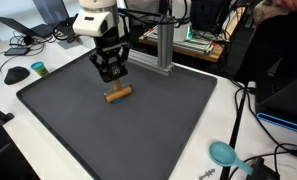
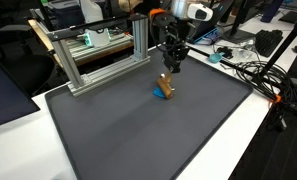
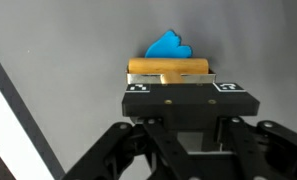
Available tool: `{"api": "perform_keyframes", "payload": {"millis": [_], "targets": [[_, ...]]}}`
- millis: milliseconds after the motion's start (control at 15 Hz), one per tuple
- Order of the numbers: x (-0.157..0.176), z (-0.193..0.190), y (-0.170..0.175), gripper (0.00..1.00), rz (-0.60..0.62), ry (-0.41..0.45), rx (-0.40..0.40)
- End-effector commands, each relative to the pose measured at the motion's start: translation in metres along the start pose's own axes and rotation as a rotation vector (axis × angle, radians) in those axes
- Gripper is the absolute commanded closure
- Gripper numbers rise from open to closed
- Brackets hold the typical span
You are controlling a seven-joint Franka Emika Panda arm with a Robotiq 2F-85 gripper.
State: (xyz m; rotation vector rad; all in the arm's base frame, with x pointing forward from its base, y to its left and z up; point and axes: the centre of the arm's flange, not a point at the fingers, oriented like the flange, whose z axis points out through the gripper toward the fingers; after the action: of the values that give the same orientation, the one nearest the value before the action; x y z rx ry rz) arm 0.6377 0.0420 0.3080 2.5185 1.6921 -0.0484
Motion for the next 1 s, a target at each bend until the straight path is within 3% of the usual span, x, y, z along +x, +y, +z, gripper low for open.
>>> {"api": "perform_keyframes", "payload": {"millis": [0,933], "targets": [[-0.006,0.028,-0.006,0.78,0.016,-0.034,0.045],[-0.020,0.038,-0.006,0.78,0.022,-0.086,0.054]]}}
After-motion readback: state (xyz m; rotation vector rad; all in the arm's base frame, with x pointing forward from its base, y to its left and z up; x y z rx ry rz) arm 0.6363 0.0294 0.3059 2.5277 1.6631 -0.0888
